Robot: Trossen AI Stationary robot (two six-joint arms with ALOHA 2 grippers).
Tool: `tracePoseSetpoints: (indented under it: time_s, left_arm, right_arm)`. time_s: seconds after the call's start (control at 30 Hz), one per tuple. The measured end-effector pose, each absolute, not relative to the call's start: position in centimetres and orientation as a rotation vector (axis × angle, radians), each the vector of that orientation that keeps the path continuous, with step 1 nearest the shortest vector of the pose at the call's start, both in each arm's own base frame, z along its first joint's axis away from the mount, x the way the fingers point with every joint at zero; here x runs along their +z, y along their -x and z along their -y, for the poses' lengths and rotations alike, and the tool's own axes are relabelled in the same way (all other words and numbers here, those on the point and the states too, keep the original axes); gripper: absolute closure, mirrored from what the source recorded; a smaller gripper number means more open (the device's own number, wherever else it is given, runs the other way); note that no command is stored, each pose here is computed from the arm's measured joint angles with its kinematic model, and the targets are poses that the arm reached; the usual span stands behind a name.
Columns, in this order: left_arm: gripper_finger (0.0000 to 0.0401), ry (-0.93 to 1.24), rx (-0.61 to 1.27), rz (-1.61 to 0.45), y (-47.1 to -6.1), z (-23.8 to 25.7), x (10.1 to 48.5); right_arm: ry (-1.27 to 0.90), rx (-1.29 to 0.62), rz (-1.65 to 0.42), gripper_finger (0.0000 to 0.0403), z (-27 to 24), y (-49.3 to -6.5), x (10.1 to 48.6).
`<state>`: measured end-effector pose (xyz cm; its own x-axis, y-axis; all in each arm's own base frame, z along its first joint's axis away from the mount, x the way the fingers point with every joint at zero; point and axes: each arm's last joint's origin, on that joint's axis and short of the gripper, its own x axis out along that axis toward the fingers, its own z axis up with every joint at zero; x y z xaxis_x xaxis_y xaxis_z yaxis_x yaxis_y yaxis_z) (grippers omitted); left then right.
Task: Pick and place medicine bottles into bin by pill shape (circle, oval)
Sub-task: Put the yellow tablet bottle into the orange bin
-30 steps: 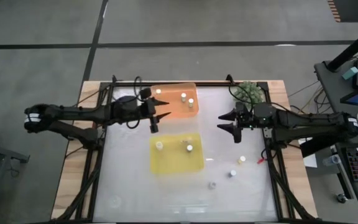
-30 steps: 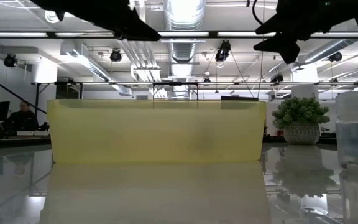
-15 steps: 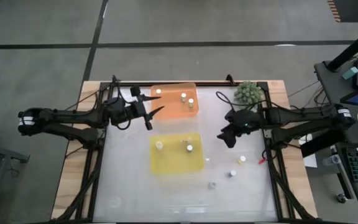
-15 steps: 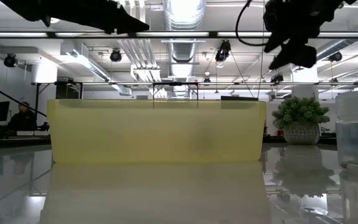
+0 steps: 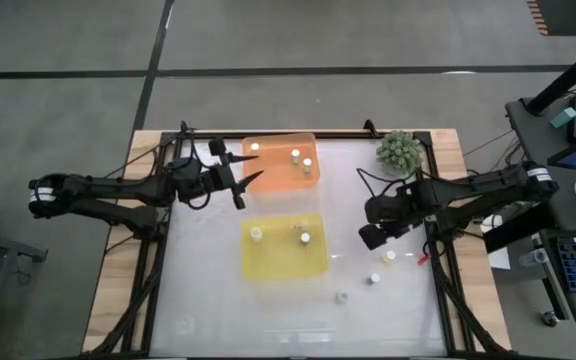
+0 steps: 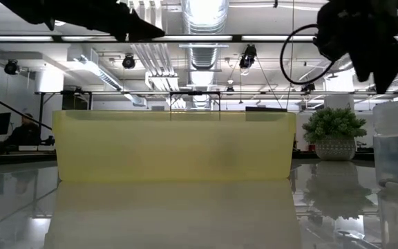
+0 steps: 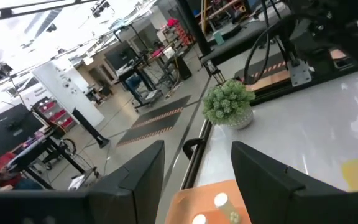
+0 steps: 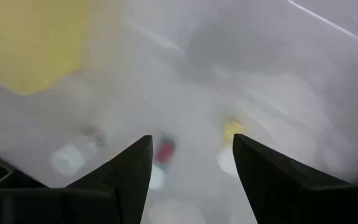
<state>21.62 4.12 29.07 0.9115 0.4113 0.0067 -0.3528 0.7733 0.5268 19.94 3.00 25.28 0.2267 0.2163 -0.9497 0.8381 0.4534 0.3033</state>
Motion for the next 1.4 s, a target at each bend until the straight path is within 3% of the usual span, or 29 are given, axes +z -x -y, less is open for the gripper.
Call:
tracePoseSetpoints:
  time_s: [0.77,1.4]
  left_arm:
    - [0.023,-0.557,0.435,-0.126,-21.4,-4.1,28.7]
    - [0.023,-0.556,0.433,-0.13,-21.4,-4.1,28.5]
  right_arm:
    - [-1.023,-0.798,-1.468,0.0188,-6.1,-18.8,23.1]
    - [-0.905,-0.805,-1.574,0.0188,-7.5,-20.8,19.9]
